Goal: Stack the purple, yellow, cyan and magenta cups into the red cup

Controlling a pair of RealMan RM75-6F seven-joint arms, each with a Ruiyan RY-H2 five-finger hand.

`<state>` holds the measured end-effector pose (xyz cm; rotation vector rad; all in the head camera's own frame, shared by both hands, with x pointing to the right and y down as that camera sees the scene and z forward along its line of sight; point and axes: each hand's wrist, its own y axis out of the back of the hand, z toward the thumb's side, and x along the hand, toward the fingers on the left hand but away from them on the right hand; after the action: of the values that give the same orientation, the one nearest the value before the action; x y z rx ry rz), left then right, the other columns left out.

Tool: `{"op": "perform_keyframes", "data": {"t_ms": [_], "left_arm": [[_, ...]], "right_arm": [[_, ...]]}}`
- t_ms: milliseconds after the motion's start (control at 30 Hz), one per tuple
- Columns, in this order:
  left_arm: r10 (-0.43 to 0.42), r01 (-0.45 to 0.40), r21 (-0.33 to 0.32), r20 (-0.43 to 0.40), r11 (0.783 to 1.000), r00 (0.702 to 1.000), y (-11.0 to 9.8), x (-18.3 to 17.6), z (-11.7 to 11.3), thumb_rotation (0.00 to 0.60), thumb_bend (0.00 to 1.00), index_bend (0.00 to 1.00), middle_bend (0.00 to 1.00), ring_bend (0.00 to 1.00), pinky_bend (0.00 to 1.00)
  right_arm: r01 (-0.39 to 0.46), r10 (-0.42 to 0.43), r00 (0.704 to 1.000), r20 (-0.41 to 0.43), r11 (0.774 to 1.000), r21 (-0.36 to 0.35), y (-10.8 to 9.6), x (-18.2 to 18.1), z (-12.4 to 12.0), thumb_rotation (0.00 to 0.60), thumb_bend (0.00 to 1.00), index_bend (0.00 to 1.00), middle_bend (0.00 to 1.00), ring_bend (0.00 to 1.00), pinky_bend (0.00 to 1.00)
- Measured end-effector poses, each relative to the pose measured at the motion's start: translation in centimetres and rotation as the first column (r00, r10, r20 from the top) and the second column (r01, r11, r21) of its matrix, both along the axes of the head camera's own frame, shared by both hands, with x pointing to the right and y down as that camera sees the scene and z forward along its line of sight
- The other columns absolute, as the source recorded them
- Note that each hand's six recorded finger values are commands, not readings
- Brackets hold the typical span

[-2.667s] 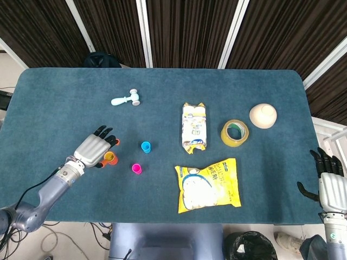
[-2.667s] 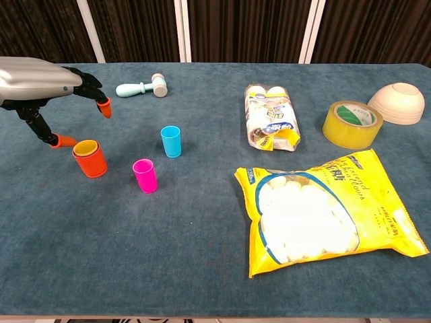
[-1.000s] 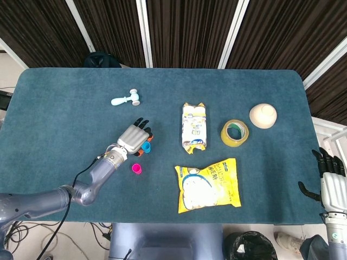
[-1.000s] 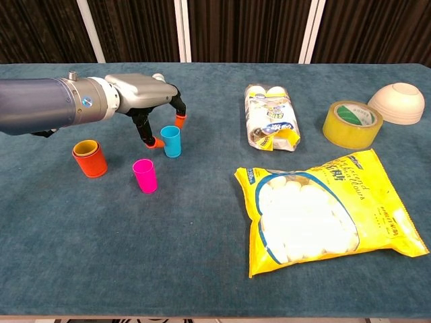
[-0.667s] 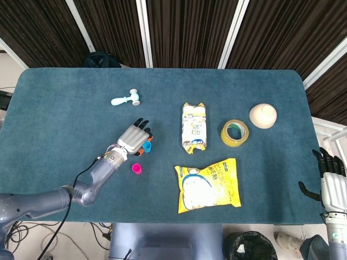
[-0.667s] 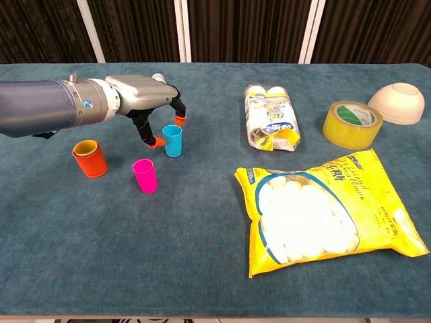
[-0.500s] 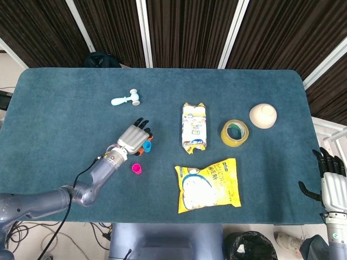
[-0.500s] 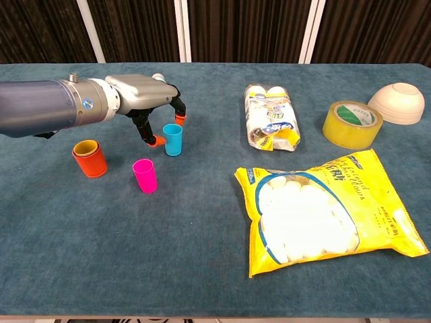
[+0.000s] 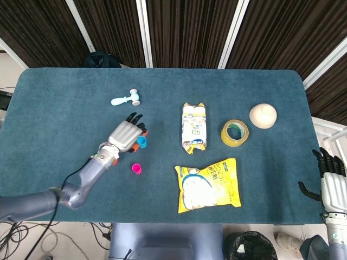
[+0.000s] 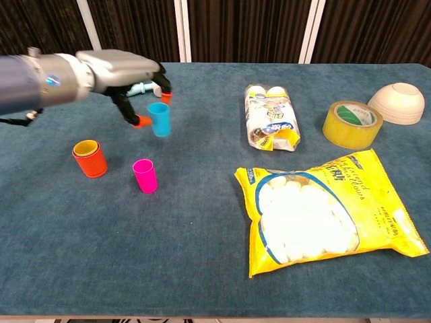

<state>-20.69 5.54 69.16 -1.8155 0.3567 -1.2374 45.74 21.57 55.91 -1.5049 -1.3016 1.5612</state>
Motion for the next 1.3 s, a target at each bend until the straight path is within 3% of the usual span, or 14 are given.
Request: {"op": "perform_keyframes", "data": {"t_ms": [233, 567, 800, 1300], "left_arm": [[-0.064, 0.064, 0.011, 0.000, 0.998, 0.998, 0.9, -6.2, -3.4, 0.600, 0.34, 0.47, 0.28, 0.00, 0.00], [-0.048, 0.048, 0.010, -0.034, 0.999, 0.998, 4.0, -9.9, -6.0, 0.600, 0.34, 0.47, 0.28, 0.00, 0.00], [-0.006, 0.006, 0.023, -0.014, 1.000, 1.000, 5.6, -11.5, -6.0, 0.600, 0.34, 0.47, 0.28, 0.00, 0.00], [-0.020, 0.020, -0.023, -0.014, 1.000, 1.000, 5.7, -11.2, -3.4, 0.600, 0.34, 0.47, 0.28, 0.00, 0.00]], "right_arm": [[0.010, -0.010, 1.000, -0.001, 1.000, -0.010, 0.2, -0.4, 0.2, 0.600, 0.32, 0.11, 0.04, 0.10, 0.00], [0.011, -0.011, 1.000, -0.006, 1.000, -0.012, 0.2, -0.5, 0.3, 0.600, 0.32, 0.11, 0.04, 0.10, 0.00], [0.007, -0.007, 1.000, -0.008, 1.000, -0.011, 0.2, -0.4, 0.3, 0.600, 0.32, 0.11, 0.04, 0.10, 0.00], [0.006, -0.006, 1.000, -0.009, 1.000, -0.014, 0.2, -0.3, 0.4, 0.600, 0.32, 0.11, 0.04, 0.10, 0.00]]}}
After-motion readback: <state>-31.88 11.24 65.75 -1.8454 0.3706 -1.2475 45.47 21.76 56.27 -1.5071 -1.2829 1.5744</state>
